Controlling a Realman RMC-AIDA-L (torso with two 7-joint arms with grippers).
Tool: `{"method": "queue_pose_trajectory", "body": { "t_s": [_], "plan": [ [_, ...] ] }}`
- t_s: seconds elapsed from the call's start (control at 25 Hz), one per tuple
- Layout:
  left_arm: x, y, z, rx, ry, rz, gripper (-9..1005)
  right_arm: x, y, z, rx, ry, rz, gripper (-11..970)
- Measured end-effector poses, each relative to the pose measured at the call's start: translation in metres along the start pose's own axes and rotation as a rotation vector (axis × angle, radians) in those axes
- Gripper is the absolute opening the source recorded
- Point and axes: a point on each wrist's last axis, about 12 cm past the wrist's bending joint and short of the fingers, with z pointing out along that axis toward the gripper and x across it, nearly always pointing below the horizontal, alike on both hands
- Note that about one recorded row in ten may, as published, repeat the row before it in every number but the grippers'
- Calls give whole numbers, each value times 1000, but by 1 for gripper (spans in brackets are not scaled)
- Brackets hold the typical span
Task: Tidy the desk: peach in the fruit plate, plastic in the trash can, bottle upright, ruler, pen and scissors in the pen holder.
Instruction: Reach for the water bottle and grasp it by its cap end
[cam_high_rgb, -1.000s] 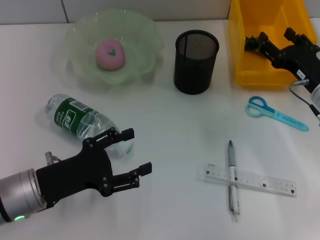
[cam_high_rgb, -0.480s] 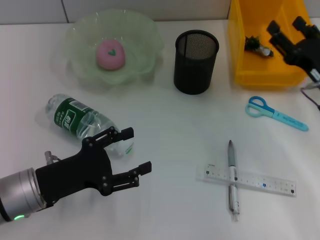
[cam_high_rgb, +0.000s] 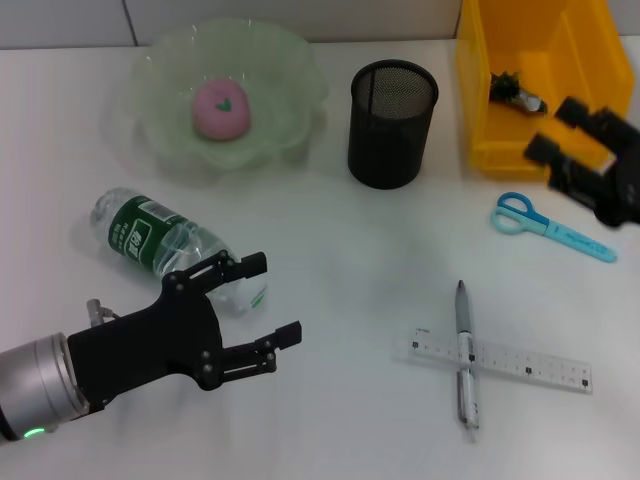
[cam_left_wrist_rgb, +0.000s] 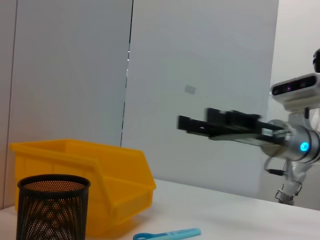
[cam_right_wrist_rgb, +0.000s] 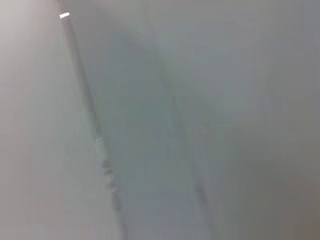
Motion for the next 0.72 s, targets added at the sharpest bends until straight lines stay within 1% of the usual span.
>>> {"method": "queue_pose_trajectory", "body": {
  "t_s": [0.2,0.4,0.72],
  "plan": [
    [-2,1,-1,6,-1,1,843,-3,6,-13,-130,84,-1,751],
    [-2,3,-3,6,2,2,843,-3,10,-16,-222,174,-20,751],
    [-2,3,-4,10,6,-3,843,0,11,-16,-295,282,-37,750]
  ]
}}
